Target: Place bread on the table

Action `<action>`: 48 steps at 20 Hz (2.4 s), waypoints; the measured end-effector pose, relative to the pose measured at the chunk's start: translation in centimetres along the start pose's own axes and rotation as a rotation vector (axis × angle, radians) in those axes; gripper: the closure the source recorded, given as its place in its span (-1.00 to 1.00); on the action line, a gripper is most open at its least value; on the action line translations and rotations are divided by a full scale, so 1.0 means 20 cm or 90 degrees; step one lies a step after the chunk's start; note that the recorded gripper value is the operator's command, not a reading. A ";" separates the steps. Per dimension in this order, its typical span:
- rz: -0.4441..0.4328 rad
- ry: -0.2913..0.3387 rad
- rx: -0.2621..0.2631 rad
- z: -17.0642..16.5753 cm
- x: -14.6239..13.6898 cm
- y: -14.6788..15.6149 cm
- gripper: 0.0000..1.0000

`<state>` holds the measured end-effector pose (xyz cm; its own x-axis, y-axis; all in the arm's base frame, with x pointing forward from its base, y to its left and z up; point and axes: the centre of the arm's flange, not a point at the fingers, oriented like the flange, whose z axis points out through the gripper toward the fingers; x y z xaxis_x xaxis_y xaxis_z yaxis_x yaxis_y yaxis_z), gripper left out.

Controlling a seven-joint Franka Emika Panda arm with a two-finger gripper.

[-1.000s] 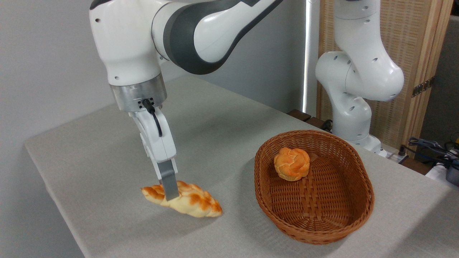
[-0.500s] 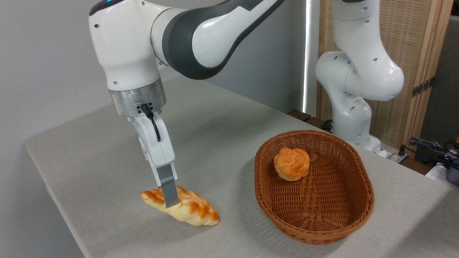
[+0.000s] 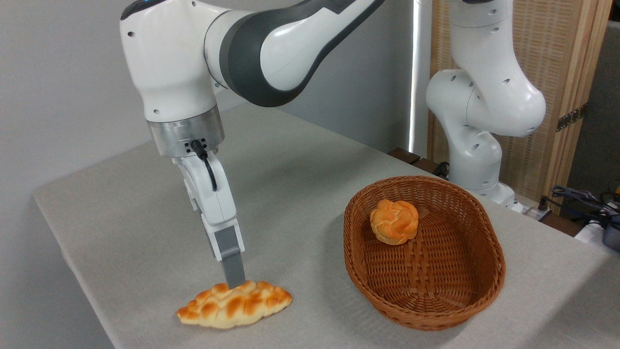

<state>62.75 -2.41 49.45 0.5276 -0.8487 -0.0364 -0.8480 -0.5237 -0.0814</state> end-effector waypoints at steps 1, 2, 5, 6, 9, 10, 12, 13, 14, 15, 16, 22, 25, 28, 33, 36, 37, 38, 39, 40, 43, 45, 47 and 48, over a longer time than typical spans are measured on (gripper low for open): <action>-0.006 0.002 0.003 -0.01 0.00 0.00 -1.00; -0.018 0.005 0.007 -0.03 0.00 -0.01 -1.00; -0.077 0.023 0.034 -0.20 -0.04 -0.01 -1.00; -0.094 0.031 0.037 -0.26 -0.05 0.01 -1.00; -0.137 0.068 -0.007 -0.45 -0.11 0.11 -1.00; -0.151 0.079 -0.023 -0.49 -0.14 0.13 -1.00; -0.183 0.089 -0.060 -0.53 -0.21 0.15 -1.00; -0.190 0.086 -0.076 -0.54 -0.24 0.16 -1.00; -0.192 0.079 -0.091 -0.55 -0.26 0.17 -1.00; -0.191 0.071 -0.104 -0.57 -0.27 0.18 -1.00; -0.189 0.068 -0.107 -0.59 -0.27 0.19 -1.00; -0.184 0.073 -0.101 -0.61 -0.25 0.20 -1.00; -0.184 0.085 -0.084 -0.62 -0.26 0.21 -1.00; -0.187 0.088 -0.078 -0.62 -0.28 0.23 -1.00; -0.196 0.086 -0.077 -0.61 -0.34 0.21 -1.00; -0.196 0.086 -0.078 -0.61 -0.34 0.20 -1.00; -0.195 0.086 -0.078 -0.61 -0.34 0.21 -1.00; -0.195 0.087 -0.078 -0.61 -0.34 0.21 -1.00; -0.195 0.087 -0.078 -0.61 -0.34 0.21 -1.00; -0.195 0.087 -0.078 -0.61 -0.34 0.21 -1.00; -0.190 0.081 -0.073 -0.61 -0.34 0.21 -1.00; -0.181 0.069 -0.063 -0.61 -0.35 0.20 -1.00; -0.178 0.065 -0.060 -0.61 -0.35 0.20 -1.00; -0.177 0.064 -0.060 -0.60 -0.34 0.21 -1.00</action>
<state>55.02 0.38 61.40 0.7363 -0.6727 0.0730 -0.6754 -0.7373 0.0182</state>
